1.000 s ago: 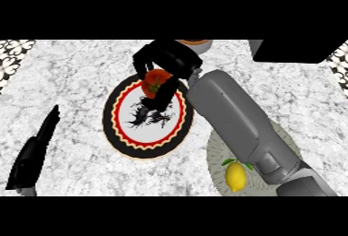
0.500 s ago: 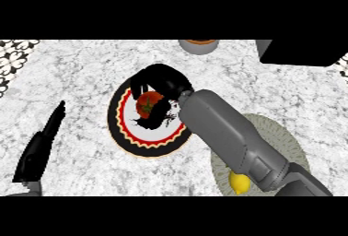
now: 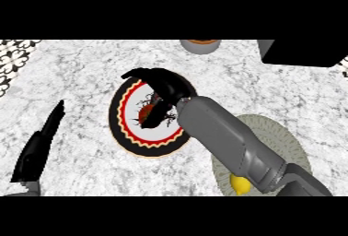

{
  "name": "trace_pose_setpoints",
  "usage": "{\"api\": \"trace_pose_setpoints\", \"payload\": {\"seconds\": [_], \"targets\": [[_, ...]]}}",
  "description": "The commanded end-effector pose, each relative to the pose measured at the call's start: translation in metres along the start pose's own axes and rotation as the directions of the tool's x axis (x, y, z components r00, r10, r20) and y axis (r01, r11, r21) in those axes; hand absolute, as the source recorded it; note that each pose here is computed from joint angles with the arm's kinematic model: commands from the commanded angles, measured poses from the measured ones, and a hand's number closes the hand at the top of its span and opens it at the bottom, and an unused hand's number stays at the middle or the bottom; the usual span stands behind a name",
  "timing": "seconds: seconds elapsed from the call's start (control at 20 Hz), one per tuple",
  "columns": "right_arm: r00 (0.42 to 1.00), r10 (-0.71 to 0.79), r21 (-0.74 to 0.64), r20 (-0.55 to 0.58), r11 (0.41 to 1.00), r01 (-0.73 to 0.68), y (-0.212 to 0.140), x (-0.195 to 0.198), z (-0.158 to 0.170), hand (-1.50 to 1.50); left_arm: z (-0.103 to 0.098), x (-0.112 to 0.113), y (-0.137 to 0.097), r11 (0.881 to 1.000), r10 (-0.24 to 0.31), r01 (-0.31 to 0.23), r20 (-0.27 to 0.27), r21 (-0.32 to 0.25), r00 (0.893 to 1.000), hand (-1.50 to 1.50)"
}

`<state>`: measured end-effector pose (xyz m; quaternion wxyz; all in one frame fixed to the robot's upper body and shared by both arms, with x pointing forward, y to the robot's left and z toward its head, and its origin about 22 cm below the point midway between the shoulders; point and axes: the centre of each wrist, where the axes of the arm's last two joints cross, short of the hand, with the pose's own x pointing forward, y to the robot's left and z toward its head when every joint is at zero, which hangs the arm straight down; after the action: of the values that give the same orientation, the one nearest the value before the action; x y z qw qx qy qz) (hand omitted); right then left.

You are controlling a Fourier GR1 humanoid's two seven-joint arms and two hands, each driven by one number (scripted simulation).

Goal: Pick the tomato from the placemat and place it in the plate

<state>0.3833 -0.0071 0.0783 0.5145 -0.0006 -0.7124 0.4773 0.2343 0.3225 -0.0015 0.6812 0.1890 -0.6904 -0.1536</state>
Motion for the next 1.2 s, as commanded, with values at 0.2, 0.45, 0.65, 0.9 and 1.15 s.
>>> {"api": "trace_pose_setpoints", "payload": {"seconds": [0.2, 0.45, 0.65, 0.9, 1.15], "targets": [[0.968, -0.25, -0.261, 0.031, 0.933, 0.249, -0.033, -0.007, -0.006, -1.5, -0.005, 0.009, 0.011, 1.0, 0.001, -0.001, -0.023, 0.019, 1.0, 0.0], [0.914, -0.403, -0.331, 0.051, 0.856, 0.396, -0.08, -0.039, 0.005, -1.5, 0.001, 0.008, 0.012, 0.999, -0.02, 0.021, -0.01, 0.035, 1.0, 0.0], [0.871, -0.476, -0.345, 0.121, 0.802, 0.487, -0.092, -0.077, 0.026, -1.5, 0.009, 0.006, -0.009, 1.0, 0.001, 0.0, -0.011, 0.015, 1.0, 0.0], [0.874, -0.45, -0.344, 0.186, 0.803, 0.487, -0.143, -0.115, 0.068, -1.5, 0.009, 0.009, 0.006, 1.0, -0.007, 0.007, 0.0, 0.03, 1.0, 0.0], [0.905, -0.395, -0.336, 0.16, 0.84, 0.426, -0.153, -0.129, 0.08, -1.5, -0.003, 0.016, 0.0, 1.0, 0.018, -0.018, 0.036, 0.011, 0.999, 0.0]]}}
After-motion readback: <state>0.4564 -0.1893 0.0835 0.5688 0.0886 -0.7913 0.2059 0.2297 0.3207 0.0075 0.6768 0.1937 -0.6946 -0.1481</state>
